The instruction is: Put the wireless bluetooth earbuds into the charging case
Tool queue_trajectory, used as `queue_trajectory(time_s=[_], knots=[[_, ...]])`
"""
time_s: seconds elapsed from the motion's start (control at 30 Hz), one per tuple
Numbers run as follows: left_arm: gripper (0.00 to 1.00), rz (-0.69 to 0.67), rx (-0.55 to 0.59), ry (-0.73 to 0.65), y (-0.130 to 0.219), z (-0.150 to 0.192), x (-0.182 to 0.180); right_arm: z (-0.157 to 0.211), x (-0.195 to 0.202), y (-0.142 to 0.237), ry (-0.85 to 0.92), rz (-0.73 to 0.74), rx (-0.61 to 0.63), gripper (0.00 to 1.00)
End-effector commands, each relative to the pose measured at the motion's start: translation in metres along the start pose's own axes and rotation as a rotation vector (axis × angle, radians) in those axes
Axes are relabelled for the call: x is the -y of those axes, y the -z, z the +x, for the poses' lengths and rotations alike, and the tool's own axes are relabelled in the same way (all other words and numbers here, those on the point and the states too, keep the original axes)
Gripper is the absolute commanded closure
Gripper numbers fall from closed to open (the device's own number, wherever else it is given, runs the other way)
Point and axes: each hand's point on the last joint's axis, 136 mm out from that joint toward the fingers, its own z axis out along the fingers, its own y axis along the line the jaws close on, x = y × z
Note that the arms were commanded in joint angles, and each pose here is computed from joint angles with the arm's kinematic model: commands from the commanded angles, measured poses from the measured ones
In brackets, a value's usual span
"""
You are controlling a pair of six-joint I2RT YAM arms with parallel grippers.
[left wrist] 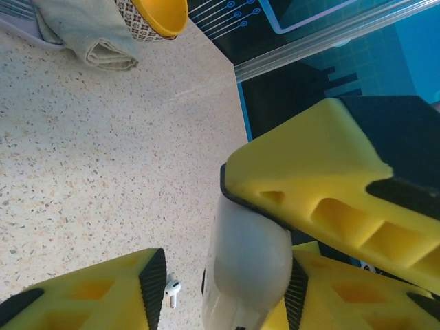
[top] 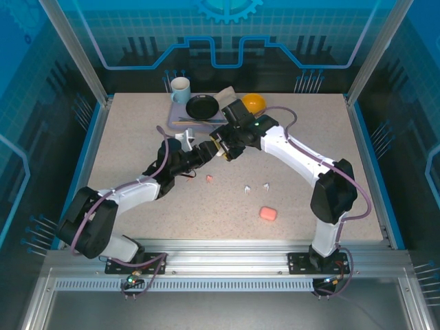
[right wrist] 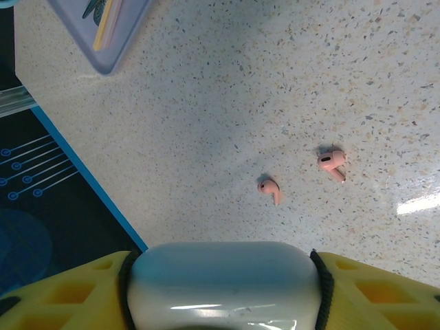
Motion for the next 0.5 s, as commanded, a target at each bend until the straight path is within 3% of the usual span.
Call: queue_trajectory(time_s=[0.0, 0.47], knots=[[0.52, 0.036, 0.031, -0.044, -0.0047, -0.0097, 0.0152, 0.0085, -0.0112, -0.0019, 0.001, -0.027, -0.029, 0.40], [0.67, 0.032, 0.030, -0.053, -0.0040, -0.0092, 0.0154, 0.0126, -0.0114, -0.0046, 0.003, -0.029, -0.036, 0.40]])
